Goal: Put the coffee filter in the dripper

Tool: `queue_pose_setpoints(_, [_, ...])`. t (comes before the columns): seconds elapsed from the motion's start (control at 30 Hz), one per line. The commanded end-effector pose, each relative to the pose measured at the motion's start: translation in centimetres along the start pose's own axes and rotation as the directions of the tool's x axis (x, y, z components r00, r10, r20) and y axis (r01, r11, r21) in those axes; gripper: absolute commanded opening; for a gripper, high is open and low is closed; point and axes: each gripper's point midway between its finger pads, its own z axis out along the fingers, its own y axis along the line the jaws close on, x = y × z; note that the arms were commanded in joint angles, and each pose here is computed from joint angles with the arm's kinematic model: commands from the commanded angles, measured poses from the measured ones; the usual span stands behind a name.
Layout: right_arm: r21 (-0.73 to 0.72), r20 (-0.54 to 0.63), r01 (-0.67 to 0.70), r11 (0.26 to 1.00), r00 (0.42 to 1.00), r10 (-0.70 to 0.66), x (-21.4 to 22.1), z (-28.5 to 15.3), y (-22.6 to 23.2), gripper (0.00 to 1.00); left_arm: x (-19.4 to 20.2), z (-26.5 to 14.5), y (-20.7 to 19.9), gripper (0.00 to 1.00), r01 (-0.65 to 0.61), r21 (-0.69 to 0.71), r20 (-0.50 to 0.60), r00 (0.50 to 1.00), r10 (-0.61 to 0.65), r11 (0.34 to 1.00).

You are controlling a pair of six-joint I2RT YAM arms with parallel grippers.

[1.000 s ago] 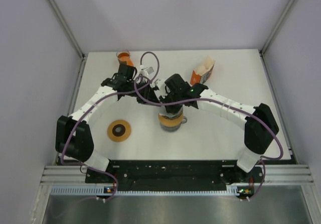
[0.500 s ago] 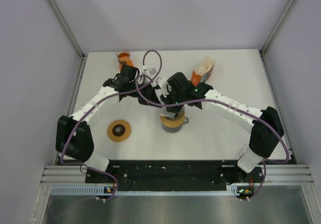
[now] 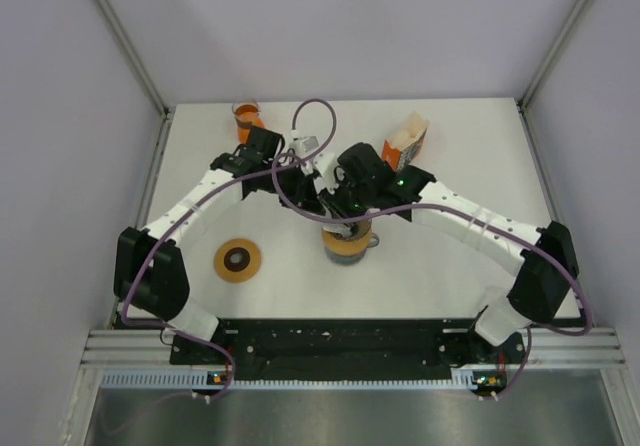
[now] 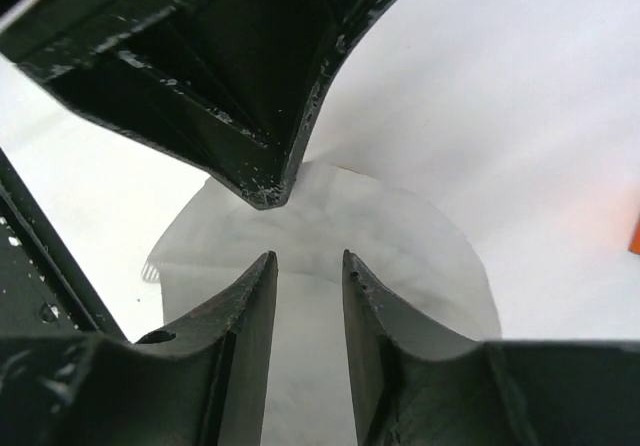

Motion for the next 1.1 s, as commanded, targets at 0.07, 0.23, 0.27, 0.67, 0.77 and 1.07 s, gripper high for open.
queue_pose_setpoints(0.07, [0.047,0.187,0.058,0.997,0.980,-0.065,-5.2,-5.3,-0.1,0.38,-0.6,0.3,-0.7,0.15,-0.063,0.004,-0.002,0.998,0.063,0.998])
queue_pose_setpoints(0.23, [-0.002,0.223,0.115,0.993,0.968,-0.112,-5.1,-6.7,1.2,0.53,-0.6,0.6,-0.9,0.15,-0.069,0.004,-0.009,0.998,0.069,0.998])
queue_pose_setpoints(0.27, [-0.008,0.238,0.141,0.990,0.962,-0.135,-5.2,-7.1,1.7,0.55,-0.6,0.6,-1.0,0.15,-0.070,0.006,-0.012,0.997,0.070,0.998])
queue_pose_setpoints(0.67, [-0.049,0.206,0.242,0.969,0.952,-0.227,-2.7,-6.3,3.7,0.60,-0.9,0.7,-1.6,0.25,-0.101,0.015,-0.017,0.995,0.101,0.995])
queue_pose_setpoints(0.77, [-0.046,0.189,0.169,0.985,0.969,-0.158,-2.4,-6.0,2.8,0.51,-1.0,0.5,-2.1,0.33,-0.115,0.028,-0.015,0.993,0.116,0.993])
queue_pose_setpoints(1.07, [-0.027,0.109,0.046,0.999,0.993,-0.042,0.6,-4.6,0.6,0.27,-1.3,0.0,-2.7,0.49,-0.141,0.040,-0.005,0.990,0.141,0.989])
